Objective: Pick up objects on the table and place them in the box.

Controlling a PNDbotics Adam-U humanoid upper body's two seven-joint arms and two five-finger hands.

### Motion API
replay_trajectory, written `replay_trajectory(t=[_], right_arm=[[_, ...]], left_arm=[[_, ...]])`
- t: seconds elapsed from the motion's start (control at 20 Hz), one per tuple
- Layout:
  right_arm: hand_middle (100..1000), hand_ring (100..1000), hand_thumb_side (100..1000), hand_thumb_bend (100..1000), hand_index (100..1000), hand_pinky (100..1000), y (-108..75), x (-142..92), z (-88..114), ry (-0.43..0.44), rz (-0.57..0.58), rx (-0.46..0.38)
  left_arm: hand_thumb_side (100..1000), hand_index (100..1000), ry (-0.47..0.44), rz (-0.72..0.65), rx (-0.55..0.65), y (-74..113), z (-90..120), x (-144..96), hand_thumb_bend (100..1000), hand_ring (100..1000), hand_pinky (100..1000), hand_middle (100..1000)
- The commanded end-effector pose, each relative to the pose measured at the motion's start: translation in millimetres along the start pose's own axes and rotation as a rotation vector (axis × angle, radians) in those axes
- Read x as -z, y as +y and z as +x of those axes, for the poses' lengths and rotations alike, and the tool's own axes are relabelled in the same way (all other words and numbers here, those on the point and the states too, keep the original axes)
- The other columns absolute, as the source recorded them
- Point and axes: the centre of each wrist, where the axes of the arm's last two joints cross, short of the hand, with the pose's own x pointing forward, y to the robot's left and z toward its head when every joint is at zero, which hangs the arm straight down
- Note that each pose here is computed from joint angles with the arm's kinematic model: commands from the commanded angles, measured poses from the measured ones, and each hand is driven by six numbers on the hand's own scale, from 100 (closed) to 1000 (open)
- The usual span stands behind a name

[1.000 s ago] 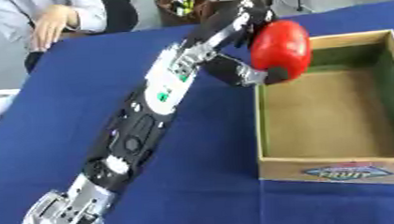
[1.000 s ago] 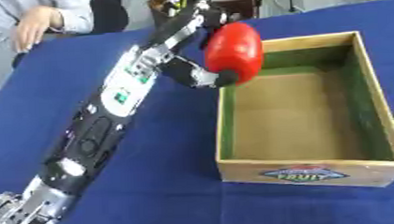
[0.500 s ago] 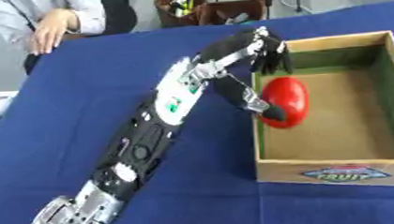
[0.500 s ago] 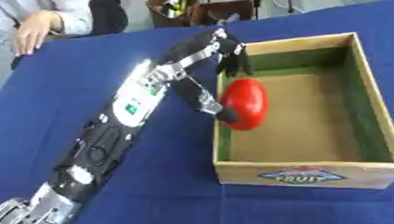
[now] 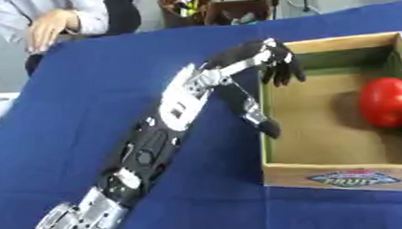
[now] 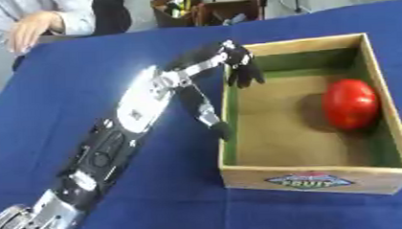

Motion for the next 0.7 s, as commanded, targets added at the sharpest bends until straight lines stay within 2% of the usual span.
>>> replay_trajectory(t=[0.05,0.15,0.2,0.35,0.5,0.55,0.7], right_arm=[[545,946,503,100,711,972,-1.6,4.7,7.2,-0.033,-0.003,0.002],[545,946,503,100,711,972,-1.9,4.7,7.2,-0.034,-0.005,0.001],[546,944,501,100,711,970,-2.9,4.5,7.1,-0.034,-0.010,-0.003],[549,941,501,100,712,966,-6.5,3.8,6.9,-0.035,-0.024,-0.017],[550,939,503,100,713,962,-13.3,1.2,5.9,-0.029,-0.036,-0.049],[550,938,505,100,713,962,-16.2,-0.3,5.4,-0.024,-0.042,-0.063],[550,939,506,100,713,962,-23.2,-5.6,3.4,-0.006,-0.057,-0.098]], left_arm=[[793,693,0.005,0.099,0.021,21.9,4.2,-6.4,990,456,348,470],[793,693,0.013,0.138,0.014,25.4,6.2,-8.4,990,456,348,470],[919,731,0.033,0.200,-0.010,28.6,5.4,-13.5,933,480,374,510],[994,771,0.087,0.377,-0.086,38.8,8.5,-28.0,890,501,402,538],[1000,793,0.119,0.552,-0.138,49.4,18.3,-50.5,845,524,420,564],[1000,799,0.121,0.608,-0.145,52.9,24.3,-59.9,767,527,427,568],[1000,809,0.121,0.755,-0.157,60.6,45.5,-86.1,657,533,434,573]])
